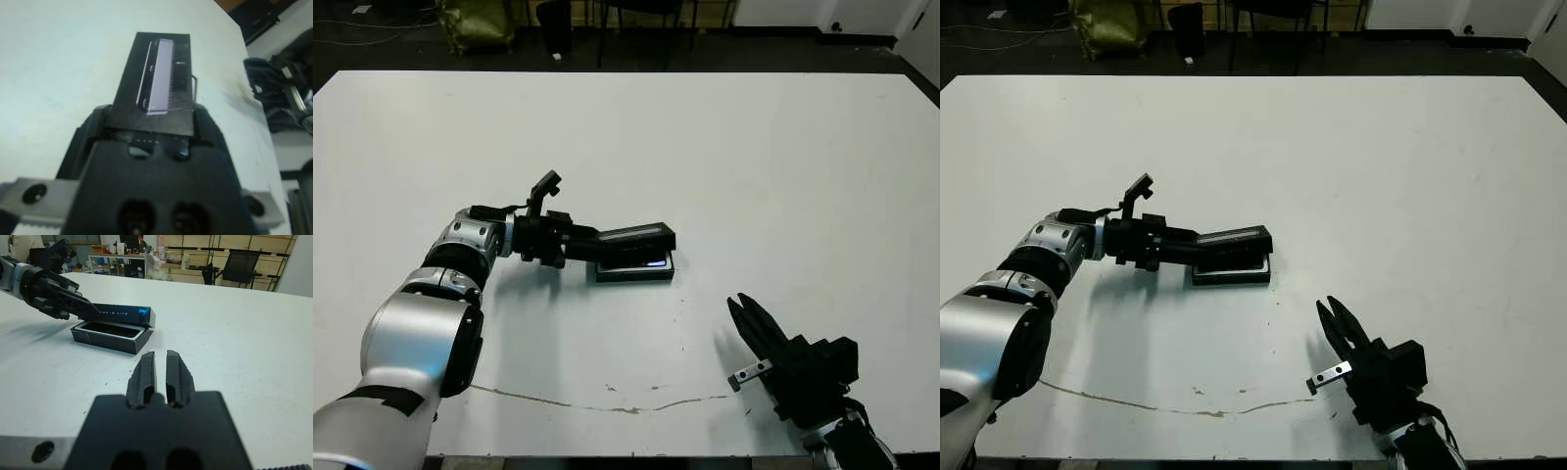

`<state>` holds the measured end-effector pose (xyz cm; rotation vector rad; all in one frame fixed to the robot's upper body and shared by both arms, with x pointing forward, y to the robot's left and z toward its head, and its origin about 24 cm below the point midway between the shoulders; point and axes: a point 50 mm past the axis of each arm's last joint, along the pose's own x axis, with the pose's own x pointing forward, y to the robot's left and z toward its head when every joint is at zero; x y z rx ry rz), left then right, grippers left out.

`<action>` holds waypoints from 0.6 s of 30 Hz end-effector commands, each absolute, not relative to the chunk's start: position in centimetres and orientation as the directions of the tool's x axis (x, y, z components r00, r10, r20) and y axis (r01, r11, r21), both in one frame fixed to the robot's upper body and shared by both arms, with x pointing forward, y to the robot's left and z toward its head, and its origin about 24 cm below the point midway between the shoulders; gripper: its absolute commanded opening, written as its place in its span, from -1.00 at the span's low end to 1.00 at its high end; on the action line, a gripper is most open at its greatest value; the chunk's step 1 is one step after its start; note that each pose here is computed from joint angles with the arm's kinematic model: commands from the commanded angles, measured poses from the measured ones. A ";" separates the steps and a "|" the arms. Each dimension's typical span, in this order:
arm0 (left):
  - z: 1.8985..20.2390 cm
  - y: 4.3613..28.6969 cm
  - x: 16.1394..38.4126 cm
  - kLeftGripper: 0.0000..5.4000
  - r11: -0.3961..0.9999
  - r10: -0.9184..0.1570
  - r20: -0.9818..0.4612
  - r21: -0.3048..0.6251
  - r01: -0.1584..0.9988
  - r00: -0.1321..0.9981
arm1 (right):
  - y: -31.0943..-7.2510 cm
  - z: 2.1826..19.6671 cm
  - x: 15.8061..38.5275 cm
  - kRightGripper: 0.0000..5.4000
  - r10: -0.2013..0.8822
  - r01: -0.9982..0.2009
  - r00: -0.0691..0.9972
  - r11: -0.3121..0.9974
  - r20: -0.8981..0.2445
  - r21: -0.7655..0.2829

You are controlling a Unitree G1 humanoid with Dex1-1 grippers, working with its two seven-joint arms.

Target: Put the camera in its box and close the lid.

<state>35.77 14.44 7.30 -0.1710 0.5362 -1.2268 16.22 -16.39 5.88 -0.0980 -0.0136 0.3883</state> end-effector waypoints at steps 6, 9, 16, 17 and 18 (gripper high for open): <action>9.6 14.8 37.1 -0.17 0.442 -0.896 -0.207 -0.341 0.830 0.392 | -16.7 4.8 15.3 -1.00 0.368 -0.372 0.928 0.923 -0.063 -0.094; 11.8 15.0 37.6 -0.17 0.415 -0.906 -0.203 -0.255 0.873 0.372 | -16.6 4.8 15.3 -1.00 0.370 -0.374 0.927 0.923 -0.066 -0.084; 16.4 14.8 37.2 -0.17 0.308 -0.909 -0.313 -0.055 0.950 0.276 | -16.4 4.8 15.3 -1.00 0.370 -0.374 0.927 0.921 -0.063 -0.104; 16.7 14.7 37.0 -0.17 0.291 -0.902 -0.342 -0.034 0.956 0.262 | -16.4 4.8 15.3 -1.00 0.369 -0.374 0.927 0.922 -0.065 -0.100; 16.9 14.5 36.7 -0.17 0.276 -0.894 -0.371 -0.011 0.961 0.253 | -16.4 4.9 15.3 -1.00 0.368 -0.373 0.927 0.923 -0.068 -0.096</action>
